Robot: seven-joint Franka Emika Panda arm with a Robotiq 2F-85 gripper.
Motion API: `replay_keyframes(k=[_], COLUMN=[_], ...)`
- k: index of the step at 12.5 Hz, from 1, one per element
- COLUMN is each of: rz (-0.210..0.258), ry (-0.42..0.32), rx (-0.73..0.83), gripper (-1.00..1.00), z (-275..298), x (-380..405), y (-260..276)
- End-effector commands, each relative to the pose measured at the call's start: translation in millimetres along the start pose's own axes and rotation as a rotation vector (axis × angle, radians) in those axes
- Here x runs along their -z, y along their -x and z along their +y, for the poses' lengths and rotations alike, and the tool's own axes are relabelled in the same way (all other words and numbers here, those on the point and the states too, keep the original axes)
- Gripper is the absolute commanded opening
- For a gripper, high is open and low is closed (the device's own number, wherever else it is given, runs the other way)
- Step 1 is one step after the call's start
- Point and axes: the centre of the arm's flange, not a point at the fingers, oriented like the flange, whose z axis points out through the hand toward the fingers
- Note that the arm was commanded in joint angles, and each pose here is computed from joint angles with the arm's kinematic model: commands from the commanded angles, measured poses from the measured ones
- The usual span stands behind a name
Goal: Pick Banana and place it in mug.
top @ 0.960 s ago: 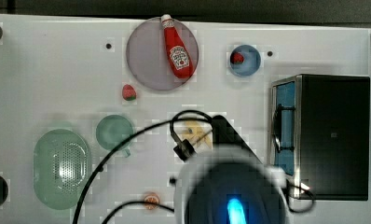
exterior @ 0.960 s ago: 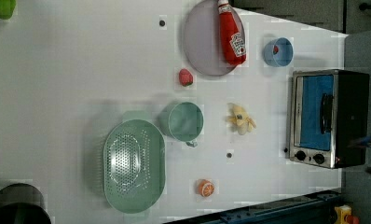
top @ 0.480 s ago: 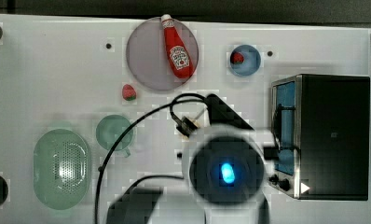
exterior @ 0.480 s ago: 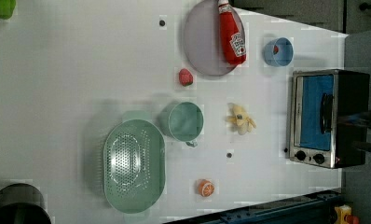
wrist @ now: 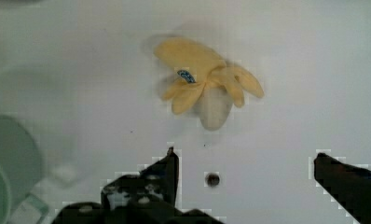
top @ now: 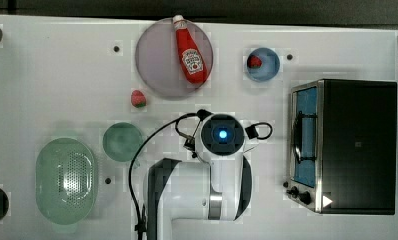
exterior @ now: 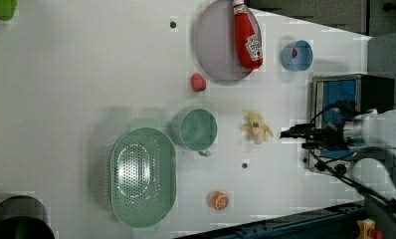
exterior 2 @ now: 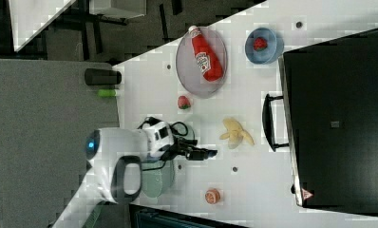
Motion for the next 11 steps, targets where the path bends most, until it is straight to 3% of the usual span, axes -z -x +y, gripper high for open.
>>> replay_keyframes(k=[1,3,9,11], rz=[0.064,0.035,0.037,0.073], ry=[-0.002,0.006,0.005,-0.003], rx=[0.218,0.275,0.279,0.276], gripper=[1.0,1.0,1.0,1.0], z=[-6,-6,-9,-9], x=[-8,-43,-115,-128], y=[-16,-20,-27,-31])
